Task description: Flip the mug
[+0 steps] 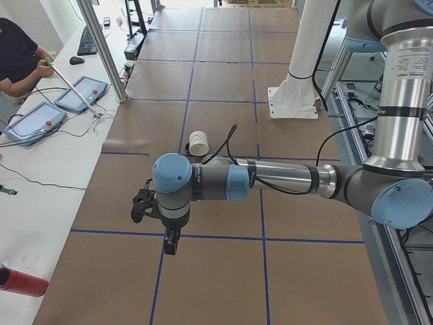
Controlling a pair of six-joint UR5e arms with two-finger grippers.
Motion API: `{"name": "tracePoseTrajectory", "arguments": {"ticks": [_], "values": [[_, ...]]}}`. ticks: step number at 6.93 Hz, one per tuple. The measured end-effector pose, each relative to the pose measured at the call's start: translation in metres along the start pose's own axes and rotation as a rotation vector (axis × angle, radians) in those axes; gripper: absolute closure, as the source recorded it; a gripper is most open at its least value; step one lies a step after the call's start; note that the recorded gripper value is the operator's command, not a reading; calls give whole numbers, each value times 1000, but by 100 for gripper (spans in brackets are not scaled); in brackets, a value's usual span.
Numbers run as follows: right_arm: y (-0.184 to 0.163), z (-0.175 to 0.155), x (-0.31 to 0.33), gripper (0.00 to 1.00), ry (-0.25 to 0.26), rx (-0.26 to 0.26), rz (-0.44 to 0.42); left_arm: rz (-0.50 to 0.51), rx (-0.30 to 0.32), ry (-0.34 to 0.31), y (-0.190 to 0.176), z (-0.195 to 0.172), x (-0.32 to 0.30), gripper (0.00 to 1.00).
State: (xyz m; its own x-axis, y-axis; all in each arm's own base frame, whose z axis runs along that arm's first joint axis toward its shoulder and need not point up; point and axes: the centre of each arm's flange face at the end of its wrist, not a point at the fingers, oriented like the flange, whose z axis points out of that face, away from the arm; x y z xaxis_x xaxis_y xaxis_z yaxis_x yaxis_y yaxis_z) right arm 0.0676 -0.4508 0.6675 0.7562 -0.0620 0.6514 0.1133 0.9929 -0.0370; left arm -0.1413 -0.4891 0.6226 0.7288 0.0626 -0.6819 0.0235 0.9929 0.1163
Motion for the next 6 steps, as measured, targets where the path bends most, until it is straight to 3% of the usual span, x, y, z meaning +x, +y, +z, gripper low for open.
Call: {"name": "tracePoseTrajectory", "arguments": {"ticks": [2, 6], "values": [[0, 0, 0, 0, 0, 0, 0, 26, -18, 49, -6, 13, 16, 0], [0, 0, 0, 0, 0, 0, 0, 64, -18, 64, -3, 35, 15, 0]]}}
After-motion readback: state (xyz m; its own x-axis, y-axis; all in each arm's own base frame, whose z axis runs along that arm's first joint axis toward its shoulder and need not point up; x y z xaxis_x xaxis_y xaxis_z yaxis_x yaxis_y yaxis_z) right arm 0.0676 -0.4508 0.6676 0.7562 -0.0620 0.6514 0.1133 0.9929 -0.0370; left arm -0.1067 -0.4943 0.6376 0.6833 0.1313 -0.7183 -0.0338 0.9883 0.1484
